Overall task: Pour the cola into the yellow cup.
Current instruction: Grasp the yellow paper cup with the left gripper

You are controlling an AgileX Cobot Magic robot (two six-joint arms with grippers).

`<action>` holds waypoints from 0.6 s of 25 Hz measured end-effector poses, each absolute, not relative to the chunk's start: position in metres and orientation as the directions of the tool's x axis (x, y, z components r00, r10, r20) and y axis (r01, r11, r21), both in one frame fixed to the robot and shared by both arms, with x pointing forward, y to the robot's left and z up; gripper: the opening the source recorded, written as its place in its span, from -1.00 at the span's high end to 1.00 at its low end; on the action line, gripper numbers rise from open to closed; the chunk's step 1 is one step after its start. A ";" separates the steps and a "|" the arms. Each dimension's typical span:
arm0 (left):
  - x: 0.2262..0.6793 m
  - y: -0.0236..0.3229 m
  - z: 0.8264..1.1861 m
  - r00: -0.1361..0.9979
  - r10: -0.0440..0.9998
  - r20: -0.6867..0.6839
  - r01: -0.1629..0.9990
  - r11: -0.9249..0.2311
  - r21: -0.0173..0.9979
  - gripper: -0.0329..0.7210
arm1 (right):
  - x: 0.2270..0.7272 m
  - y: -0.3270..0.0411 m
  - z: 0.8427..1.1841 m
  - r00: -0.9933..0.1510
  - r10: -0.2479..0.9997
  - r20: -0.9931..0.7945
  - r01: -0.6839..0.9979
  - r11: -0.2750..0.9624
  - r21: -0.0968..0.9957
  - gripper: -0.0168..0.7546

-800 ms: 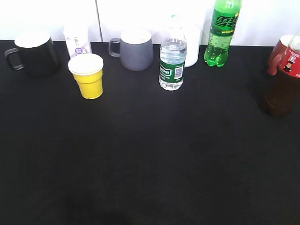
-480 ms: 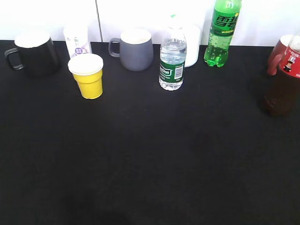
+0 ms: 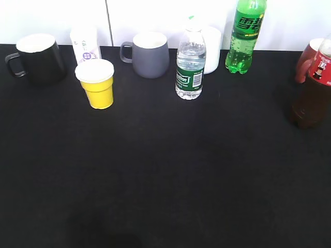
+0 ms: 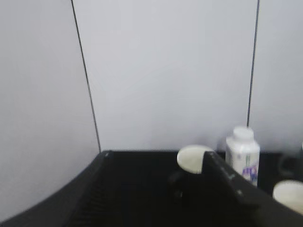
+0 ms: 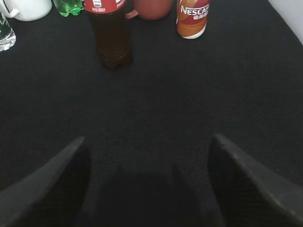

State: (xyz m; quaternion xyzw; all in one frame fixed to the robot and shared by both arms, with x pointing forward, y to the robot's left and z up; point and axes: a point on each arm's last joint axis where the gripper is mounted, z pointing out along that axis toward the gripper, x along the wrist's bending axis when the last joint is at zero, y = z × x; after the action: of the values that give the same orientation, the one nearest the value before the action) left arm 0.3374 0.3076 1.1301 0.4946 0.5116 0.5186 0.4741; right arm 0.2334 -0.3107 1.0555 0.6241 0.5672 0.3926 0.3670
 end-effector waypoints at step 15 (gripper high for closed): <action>0.452 0.196 0.970 0.359 0.933 -0.035 0.254 -0.062 0.965 -0.27 | 0.233 -0.311 1.056 0.048 0.996 0.074 0.420 -0.087 0.903 -0.56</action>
State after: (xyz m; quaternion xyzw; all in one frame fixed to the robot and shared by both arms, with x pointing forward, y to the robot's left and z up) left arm 0.4518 0.1961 0.9701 0.6481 0.4580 0.3331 0.5091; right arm 0.2334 -0.3107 1.0555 0.6241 0.5672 0.3926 0.3670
